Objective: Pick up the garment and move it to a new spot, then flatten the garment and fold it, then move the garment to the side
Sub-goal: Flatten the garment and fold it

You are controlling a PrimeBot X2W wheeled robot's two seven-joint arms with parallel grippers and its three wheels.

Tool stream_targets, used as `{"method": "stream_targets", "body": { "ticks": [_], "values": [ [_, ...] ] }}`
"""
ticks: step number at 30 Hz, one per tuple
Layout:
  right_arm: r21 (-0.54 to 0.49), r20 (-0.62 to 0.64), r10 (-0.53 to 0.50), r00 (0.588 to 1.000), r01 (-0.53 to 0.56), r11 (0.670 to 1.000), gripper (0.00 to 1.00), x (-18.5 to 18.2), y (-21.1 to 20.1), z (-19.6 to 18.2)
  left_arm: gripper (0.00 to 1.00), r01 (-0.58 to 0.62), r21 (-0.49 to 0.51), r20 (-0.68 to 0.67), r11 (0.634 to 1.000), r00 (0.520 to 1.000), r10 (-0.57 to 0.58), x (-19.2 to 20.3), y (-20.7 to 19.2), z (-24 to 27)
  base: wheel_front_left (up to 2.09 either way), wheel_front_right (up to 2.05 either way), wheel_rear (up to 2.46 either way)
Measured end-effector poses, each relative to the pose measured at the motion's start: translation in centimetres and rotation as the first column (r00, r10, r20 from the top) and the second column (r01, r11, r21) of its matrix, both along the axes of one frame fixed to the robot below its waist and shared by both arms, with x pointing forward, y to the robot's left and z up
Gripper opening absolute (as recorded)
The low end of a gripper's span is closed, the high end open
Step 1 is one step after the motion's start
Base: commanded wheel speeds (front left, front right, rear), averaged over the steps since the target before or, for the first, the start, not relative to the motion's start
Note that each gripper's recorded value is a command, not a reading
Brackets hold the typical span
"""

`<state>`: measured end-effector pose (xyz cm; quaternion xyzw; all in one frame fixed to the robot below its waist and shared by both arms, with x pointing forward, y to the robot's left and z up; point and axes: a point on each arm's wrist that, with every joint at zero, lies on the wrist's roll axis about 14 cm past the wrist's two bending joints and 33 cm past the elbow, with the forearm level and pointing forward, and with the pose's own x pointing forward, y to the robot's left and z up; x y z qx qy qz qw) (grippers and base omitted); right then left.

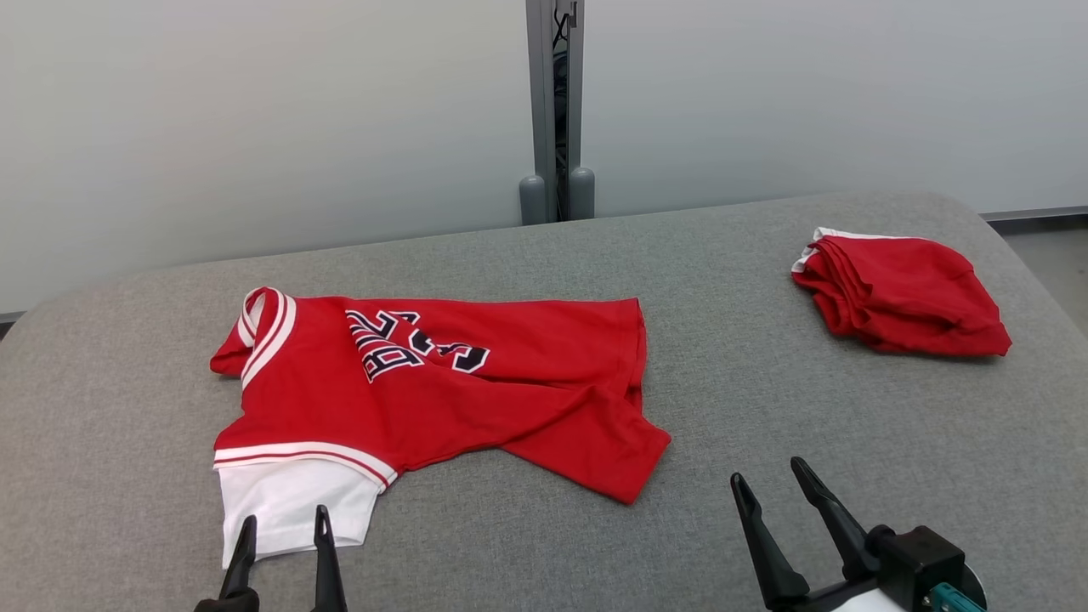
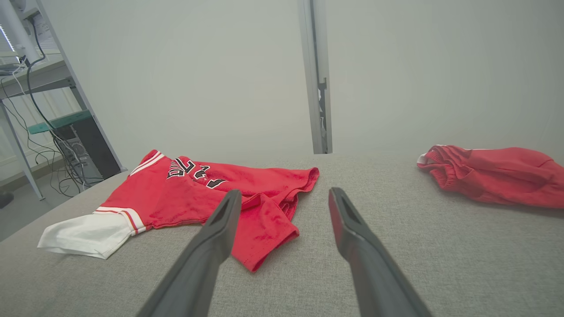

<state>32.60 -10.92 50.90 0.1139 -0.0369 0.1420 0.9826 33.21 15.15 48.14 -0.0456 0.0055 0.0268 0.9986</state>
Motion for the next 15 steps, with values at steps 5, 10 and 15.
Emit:
{"method": "stream_targets", "body": {
  "ticks": [5,10,15],
  "values": [
    [0.001,-0.004,0.007,1.0,-0.007,1.0,1.0,0.0,0.2,-0.1,1.0,-0.001,0.0,-0.023,1.0,1.0,0.001,-0.1,0.4,-0.8,0.0,0.0,0.0],
    [0.003,-0.009,0.009,1.0,-0.009,1.0,1.0,0.0,0.2,-0.2,1.0,-0.015,-0.011,-0.045,1.0,0.999,0.015,0.0,1.1,-1.5,0.0,0.0,0.0],
    [0.005,-0.022,0.02,1.0,-0.02,1.0,1.0,0.2,0.6,-0.6,1.0,-0.068,-0.018,-0.114,0.998,0.991,0.065,0.6,3.0,-3.6,0.0,0.0,0.0]
  ]
}}
